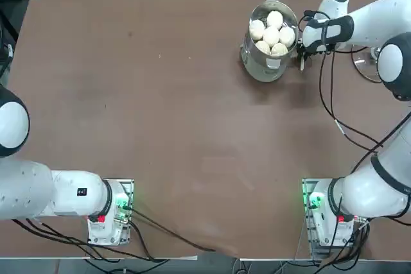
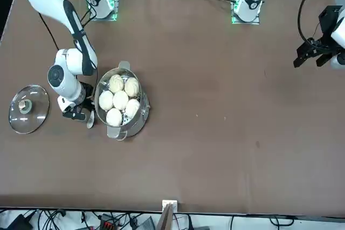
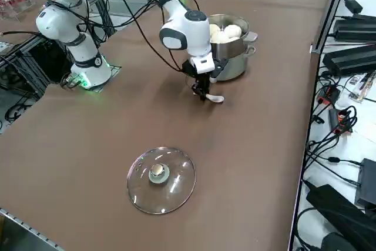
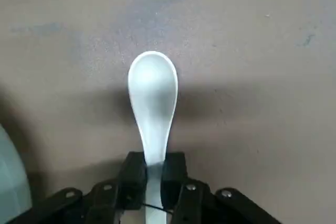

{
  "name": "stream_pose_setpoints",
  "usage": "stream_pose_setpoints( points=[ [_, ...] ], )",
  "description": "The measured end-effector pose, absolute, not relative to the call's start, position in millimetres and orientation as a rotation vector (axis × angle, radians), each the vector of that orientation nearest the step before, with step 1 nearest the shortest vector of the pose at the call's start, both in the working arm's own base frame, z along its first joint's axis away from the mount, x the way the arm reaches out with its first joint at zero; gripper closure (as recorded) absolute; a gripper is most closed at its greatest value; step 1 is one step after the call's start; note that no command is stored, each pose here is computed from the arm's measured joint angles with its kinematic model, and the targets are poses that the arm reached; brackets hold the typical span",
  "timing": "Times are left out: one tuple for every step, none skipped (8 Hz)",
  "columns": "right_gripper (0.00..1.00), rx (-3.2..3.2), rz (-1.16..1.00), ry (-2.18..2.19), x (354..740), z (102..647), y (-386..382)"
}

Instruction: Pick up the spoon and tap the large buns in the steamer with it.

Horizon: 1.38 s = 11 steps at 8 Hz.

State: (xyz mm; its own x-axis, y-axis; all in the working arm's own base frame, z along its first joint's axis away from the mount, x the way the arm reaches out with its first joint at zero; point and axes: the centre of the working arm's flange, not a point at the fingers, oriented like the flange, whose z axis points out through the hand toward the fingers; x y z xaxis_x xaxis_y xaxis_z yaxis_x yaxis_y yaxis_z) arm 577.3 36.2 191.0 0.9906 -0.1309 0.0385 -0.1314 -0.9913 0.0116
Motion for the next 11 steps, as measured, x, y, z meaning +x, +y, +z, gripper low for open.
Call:
stream_pose_setpoints(
  points=[
    [0.83,3.12,0.059,-0.205,577,191,36],
    [0.83,3.12,0.058,-0.205,577,191,36],
    [0.83,3.12,0.058,-0.204,577,191,36],
    [0.83,3.12,0.058,-0.204,577,191,36],
    [0.83,3.12,0.056,-0.203,577,191,36],
    [0.83,3.119,0.047,-0.201,577,191,37],
    [0.83,3.118,0.029,-0.199,577,192,38],
    [0.83,3.117,0.018,-0.199,578,193,38],
    [0.83,3.117,0.012,-0.2,580,200,38],
    [0.83,3.115,0.003,-0.204,583,213,37],
    [0.83,3.112,-0.02,-0.211,589,233,34]
  ],
)
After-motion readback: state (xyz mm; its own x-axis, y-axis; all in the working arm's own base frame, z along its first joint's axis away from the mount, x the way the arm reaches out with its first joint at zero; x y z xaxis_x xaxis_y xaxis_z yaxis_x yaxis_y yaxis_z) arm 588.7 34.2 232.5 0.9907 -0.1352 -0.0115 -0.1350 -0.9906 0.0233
